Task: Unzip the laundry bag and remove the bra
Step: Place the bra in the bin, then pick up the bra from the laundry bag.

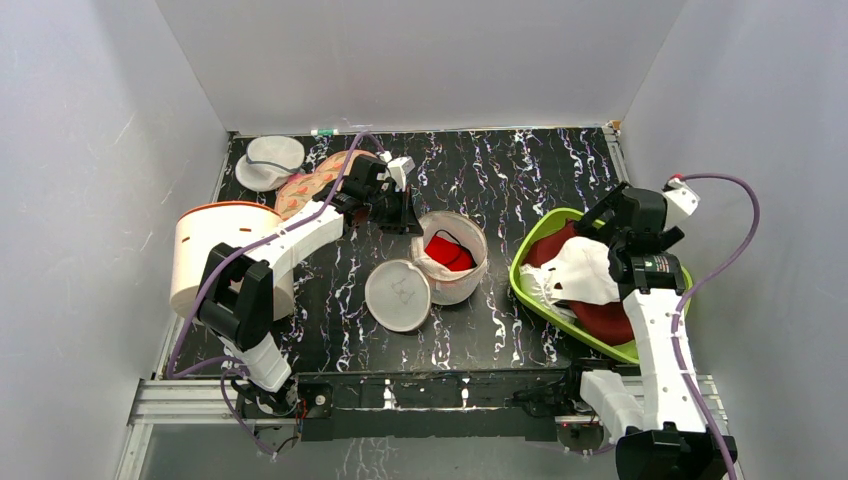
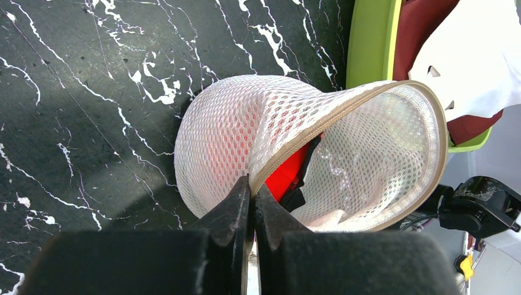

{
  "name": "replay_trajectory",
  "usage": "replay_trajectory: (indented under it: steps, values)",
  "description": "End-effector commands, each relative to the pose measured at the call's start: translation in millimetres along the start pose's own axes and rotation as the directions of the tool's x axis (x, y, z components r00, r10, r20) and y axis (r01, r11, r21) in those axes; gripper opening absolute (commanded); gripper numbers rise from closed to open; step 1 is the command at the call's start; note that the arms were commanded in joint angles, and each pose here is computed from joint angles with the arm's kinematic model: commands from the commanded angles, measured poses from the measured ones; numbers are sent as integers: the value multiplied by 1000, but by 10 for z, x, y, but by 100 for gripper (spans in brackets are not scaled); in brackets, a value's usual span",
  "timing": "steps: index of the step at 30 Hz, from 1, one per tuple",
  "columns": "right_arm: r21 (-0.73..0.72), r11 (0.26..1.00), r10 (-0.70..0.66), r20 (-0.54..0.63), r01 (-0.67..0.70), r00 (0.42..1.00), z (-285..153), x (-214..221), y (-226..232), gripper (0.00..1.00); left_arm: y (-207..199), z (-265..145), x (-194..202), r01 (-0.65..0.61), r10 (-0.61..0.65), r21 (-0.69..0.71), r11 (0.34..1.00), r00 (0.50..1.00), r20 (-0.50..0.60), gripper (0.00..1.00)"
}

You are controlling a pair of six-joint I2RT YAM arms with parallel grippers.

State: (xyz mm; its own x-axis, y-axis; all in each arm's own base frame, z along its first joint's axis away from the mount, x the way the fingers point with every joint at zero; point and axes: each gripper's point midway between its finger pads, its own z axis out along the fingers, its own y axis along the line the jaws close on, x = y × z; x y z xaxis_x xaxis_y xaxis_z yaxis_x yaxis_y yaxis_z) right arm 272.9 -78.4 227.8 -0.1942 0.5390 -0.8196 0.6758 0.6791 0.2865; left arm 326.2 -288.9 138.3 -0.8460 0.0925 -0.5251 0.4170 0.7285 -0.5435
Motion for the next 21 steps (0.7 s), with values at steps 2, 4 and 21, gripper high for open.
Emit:
replay_trajectory:
  steps: [2,4,21]
  values:
    - [-570,820,-108,-62,54,992,-413,-6,1046,94,-215,-175,-125,-32,29,60,998,998,47,0]
    - [-730,683,-122,-98,12,988,-599,113,1332,97,-215,-167,-117,-29,27,63,998,999,44,0]
    - [-916,275,-693,21,292,721,-1517,2267,2220,59,-259,-278,-208,-166,156,74,983,979,134,0]
